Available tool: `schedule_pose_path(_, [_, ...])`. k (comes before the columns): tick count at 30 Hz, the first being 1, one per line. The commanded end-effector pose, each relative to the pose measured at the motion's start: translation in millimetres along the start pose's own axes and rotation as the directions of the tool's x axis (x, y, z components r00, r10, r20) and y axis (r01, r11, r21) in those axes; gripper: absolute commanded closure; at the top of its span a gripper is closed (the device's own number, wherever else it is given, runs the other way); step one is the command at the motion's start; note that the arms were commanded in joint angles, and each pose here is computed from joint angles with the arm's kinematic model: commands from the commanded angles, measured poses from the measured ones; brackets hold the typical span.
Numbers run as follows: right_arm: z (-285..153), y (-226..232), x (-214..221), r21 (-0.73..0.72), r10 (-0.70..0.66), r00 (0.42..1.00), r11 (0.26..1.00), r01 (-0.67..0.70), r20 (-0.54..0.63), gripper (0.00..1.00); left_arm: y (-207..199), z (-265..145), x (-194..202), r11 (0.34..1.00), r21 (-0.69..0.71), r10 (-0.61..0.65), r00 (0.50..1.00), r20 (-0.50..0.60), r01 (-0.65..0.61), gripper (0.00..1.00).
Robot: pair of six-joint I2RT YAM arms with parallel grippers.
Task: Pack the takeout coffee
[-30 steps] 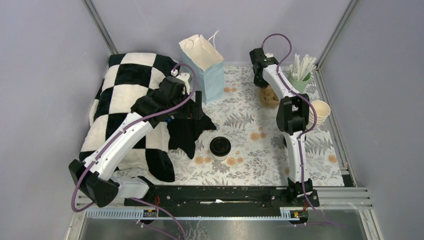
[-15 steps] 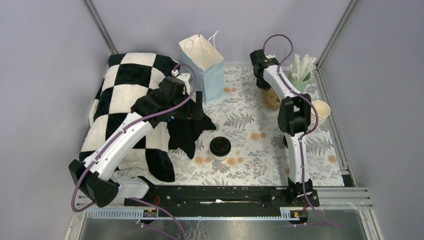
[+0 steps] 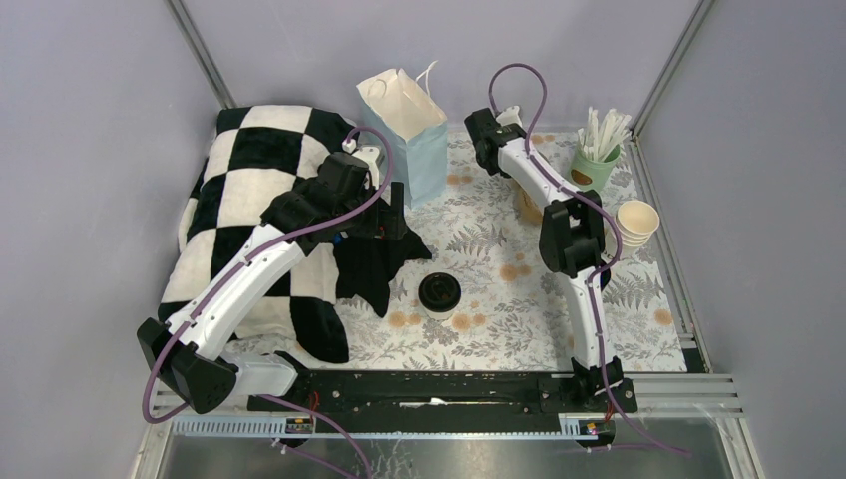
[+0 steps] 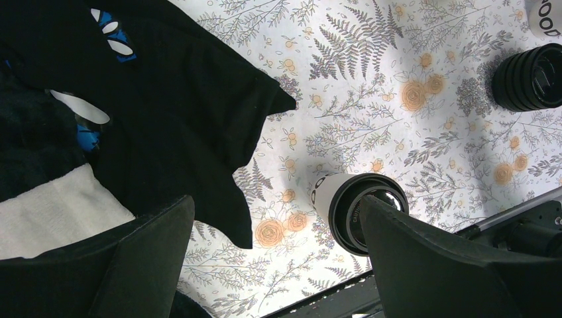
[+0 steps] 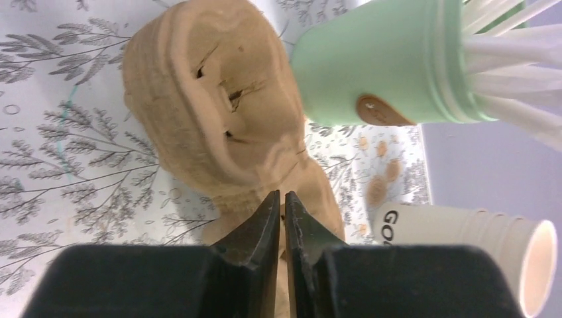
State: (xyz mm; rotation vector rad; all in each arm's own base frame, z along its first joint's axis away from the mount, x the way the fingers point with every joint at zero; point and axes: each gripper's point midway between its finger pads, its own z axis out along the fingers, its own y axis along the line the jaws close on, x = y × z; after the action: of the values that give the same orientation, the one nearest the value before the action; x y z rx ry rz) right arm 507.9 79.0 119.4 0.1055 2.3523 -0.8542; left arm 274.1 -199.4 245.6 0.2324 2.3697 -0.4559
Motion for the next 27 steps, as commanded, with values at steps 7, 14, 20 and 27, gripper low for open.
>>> schedule_pose_path(7, [-18,-10,-25,-0.009,-0.021,0.996,1.0,0.022,0.09,1.0,-5,-5,-17,1.0,0.021,0.001,0.998,0.063,-0.003,0.01])
schedule_pose_path(14, [-66,14,-9,-0.472,0.049,0.997,0.879,-0.068,-0.053,0.95,-1,-7,-14,1.0,0.012,0.002,0.998,0.058,-0.002,0.01])
schedule_pose_path(20, [-86,24,31,-0.768,-0.044,0.981,0.629,-0.12,-0.189,0.52,-5,-4,-13,1.0,0.03,-0.001,0.999,0.047,0.0,0.01])
schedule_pose_path(27, [-75,20,55,-0.839,-0.182,0.965,0.541,-0.063,-0.189,0.38,-10,-3,-9,0.998,0.058,-0.007,0.999,0.031,0.005,0.01])
